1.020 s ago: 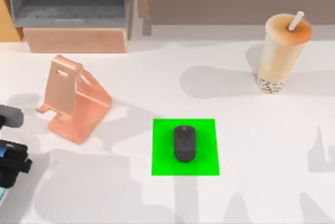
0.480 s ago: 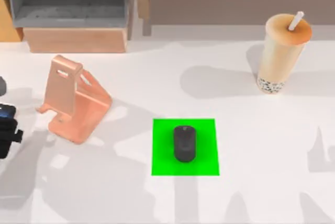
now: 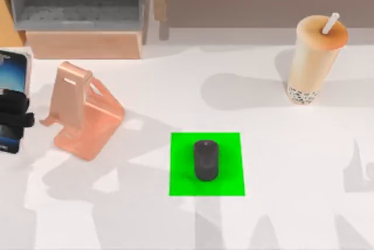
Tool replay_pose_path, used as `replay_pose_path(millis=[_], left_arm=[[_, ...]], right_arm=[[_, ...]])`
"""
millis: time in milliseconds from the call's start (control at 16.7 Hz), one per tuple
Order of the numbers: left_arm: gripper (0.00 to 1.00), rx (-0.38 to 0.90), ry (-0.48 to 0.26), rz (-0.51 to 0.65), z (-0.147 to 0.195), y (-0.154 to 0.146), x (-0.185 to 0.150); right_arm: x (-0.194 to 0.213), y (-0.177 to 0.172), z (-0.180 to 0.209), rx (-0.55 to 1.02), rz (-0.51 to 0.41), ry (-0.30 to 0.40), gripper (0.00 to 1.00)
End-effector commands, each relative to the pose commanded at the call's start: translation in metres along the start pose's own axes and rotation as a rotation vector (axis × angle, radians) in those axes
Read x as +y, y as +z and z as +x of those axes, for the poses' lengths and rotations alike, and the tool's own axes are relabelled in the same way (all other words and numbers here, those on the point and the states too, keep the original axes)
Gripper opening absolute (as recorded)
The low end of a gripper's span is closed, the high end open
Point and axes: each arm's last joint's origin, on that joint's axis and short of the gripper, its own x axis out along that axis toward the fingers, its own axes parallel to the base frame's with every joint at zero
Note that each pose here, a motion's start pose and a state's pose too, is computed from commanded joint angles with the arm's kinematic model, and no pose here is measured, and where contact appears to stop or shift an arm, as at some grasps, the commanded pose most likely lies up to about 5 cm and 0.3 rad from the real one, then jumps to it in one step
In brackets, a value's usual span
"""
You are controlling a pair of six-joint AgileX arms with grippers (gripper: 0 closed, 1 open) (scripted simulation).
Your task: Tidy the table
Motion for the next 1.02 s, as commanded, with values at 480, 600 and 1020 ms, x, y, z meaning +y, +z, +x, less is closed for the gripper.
replay_pose_path(millis=[480,600,1020], left_arm=[[0.0,-0.265,-0.163,0.139,-0.022,0.008,-0.034],[0.0,-0.265,-0.163,0.139,-0.022,0.008,-0.034],[0.0,-0.361,0.031,0.15,-0.042,0.023,-0.012]], right_arm=[[0.0,0.0,0.0,0.0,0.0,0.0,1.0],[0.0,0.0,0.0,0.0,0.0,0.0,1.0],[0.0,0.0,0.0,0.0,0.0,0.0,1.0]])
